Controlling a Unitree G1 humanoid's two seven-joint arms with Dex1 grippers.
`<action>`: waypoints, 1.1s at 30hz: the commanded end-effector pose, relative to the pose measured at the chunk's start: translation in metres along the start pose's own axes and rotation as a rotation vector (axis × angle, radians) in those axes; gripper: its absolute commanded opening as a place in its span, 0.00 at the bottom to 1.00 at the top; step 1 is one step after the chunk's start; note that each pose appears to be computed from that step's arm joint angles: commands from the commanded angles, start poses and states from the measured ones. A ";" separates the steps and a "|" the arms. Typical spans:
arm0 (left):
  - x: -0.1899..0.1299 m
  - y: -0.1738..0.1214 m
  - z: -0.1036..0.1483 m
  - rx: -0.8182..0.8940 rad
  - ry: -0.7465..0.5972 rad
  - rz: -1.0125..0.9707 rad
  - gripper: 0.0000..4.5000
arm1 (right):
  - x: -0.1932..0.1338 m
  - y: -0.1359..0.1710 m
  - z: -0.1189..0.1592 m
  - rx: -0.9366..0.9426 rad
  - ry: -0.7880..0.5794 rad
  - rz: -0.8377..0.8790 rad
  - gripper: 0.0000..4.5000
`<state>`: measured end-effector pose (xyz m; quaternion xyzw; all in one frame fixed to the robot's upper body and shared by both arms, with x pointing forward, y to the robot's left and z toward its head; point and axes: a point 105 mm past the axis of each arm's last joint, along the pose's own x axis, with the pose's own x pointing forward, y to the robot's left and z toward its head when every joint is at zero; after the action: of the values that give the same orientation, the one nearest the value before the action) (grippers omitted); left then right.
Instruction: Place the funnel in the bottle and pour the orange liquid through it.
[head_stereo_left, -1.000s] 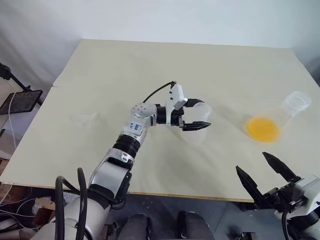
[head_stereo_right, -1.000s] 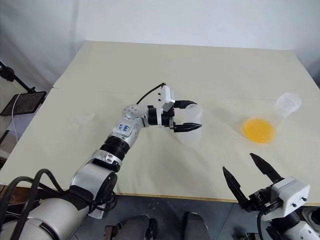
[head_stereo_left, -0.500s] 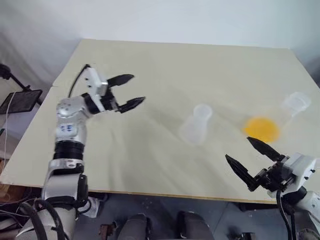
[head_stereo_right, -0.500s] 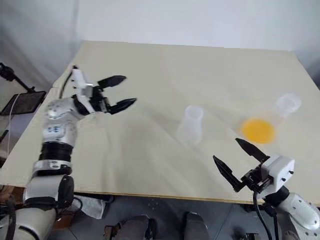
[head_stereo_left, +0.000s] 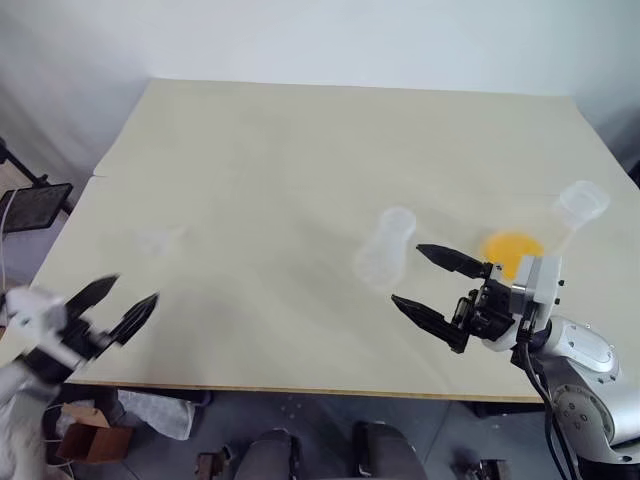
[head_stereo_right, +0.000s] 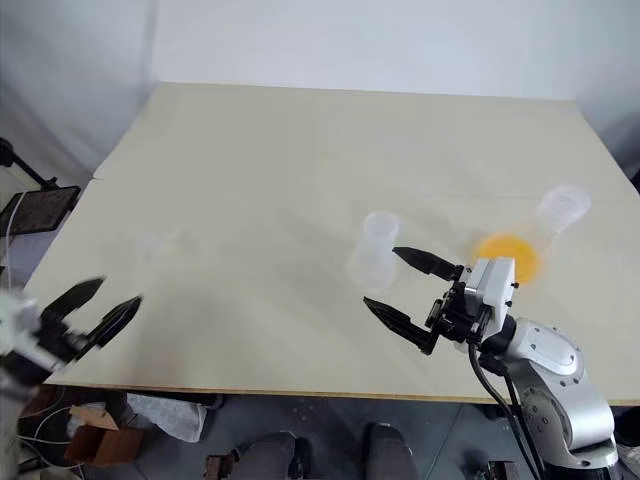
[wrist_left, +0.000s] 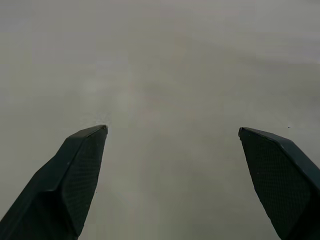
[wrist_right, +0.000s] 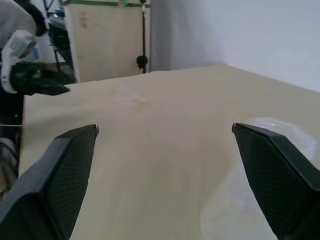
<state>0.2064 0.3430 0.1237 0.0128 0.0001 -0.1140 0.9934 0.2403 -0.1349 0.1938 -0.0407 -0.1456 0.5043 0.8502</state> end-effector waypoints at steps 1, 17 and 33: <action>-0.025 0.020 0.015 0.064 -0.050 0.134 0.99 | 0.003 0.002 0.006 -0.019 -0.012 0.043 1.00; 0.070 -0.023 0.021 0.017 0.008 -0.008 0.99 | -0.018 -0.005 -0.007 -0.023 0.090 -0.002 1.00; 0.151 -0.030 0.011 0.006 0.068 0.010 0.99 | -0.033 0.008 -0.006 -0.015 0.114 -0.090 1.00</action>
<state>0.3439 0.2790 0.1286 0.0120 0.0446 -0.1095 0.9929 0.2245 -0.1595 0.1689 -0.0607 -0.0820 0.4615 0.8813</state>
